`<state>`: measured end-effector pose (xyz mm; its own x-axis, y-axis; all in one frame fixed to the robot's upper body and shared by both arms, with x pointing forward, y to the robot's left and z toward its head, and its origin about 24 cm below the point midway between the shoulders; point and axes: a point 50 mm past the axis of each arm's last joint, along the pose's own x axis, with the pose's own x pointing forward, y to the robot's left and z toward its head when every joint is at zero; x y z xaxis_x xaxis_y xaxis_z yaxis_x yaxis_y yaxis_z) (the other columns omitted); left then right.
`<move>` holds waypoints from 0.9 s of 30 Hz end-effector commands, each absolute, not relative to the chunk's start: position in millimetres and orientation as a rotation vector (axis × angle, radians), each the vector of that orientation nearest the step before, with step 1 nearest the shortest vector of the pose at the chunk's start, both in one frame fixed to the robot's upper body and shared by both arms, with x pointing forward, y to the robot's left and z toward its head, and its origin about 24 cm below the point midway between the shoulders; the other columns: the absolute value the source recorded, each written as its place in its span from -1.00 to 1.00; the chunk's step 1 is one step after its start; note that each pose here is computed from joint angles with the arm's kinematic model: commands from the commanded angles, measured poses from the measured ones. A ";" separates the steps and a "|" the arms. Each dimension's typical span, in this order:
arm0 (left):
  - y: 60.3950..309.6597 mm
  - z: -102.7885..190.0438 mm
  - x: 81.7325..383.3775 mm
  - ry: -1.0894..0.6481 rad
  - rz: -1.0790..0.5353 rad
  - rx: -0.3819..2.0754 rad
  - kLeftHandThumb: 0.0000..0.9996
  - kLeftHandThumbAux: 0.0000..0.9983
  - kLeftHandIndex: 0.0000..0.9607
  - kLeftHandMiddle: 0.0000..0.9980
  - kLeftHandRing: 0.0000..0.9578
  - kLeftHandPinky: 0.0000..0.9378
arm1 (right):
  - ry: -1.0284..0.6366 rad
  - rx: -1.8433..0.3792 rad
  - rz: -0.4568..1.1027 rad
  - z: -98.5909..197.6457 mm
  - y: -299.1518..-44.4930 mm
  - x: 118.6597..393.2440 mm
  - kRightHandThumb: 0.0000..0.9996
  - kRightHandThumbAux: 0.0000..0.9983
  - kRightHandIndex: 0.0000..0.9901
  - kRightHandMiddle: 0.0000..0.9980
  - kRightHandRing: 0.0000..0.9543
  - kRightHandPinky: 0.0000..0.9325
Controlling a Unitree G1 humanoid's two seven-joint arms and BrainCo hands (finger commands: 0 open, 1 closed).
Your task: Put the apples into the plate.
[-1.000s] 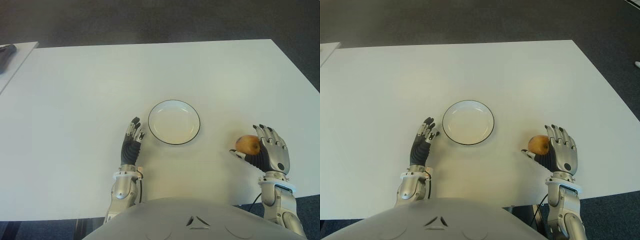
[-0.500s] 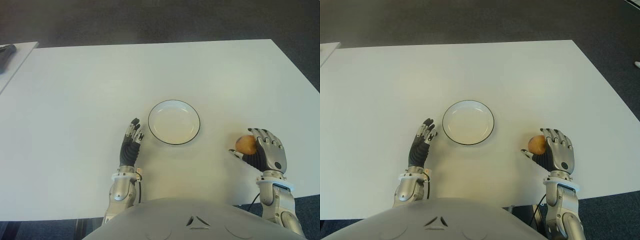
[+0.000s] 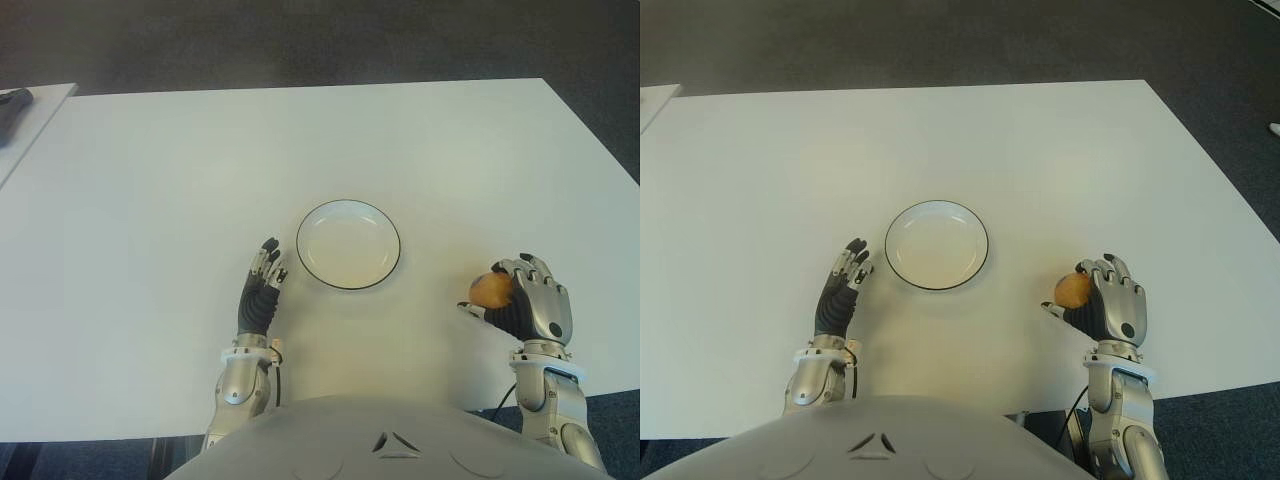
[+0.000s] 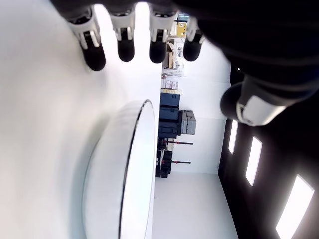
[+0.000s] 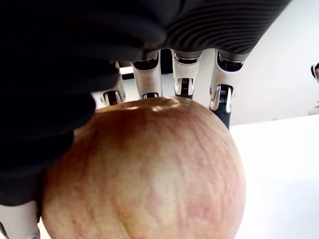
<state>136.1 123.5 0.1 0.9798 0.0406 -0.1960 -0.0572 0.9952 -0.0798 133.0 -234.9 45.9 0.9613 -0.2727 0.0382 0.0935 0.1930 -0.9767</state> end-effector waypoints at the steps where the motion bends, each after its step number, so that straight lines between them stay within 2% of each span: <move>1: 125.9 -2.7 133.3 0.218 0.044 -0.068 -1.00 -0.10 -1.00 -1.00 -1.00 -1.00 | 0.124 -1.287 -0.284 50.3 -230.0 132.0 0.43 0.43 -0.11 0.58 0.60 0.44; 4: 125.9 -2.6 133.7 0.221 0.040 -0.061 -1.00 -0.09 -1.00 -1.00 -1.00 -1.00 | 0.120 -1.262 -0.291 52.3 -229.3 133.0 0.43 0.43 -0.11 0.66 0.71 0.55; 10: 126.0 -2.4 134.3 0.224 0.043 -0.051 -1.00 -0.09 -1.00 -1.00 -1.00 -1.00 | 0.107 -1.242 -0.296 55.3 -228.6 134.3 0.44 0.43 -0.11 0.73 0.79 0.65; 27: 126.9 -1.7 134.4 0.228 0.050 -0.066 -1.00 -0.08 -1.00 -1.00 -1.00 -1.00 | 0.091 -1.234 -0.296 57.6 -228.0 135.5 0.45 0.43 -0.11 0.75 0.81 0.69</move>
<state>136.8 125.1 1.3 0.9786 0.0425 -0.2016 -0.0570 0.9961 -0.0668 136.1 -228.4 54.9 0.9593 -0.2708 0.0802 0.1584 0.2810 -0.9465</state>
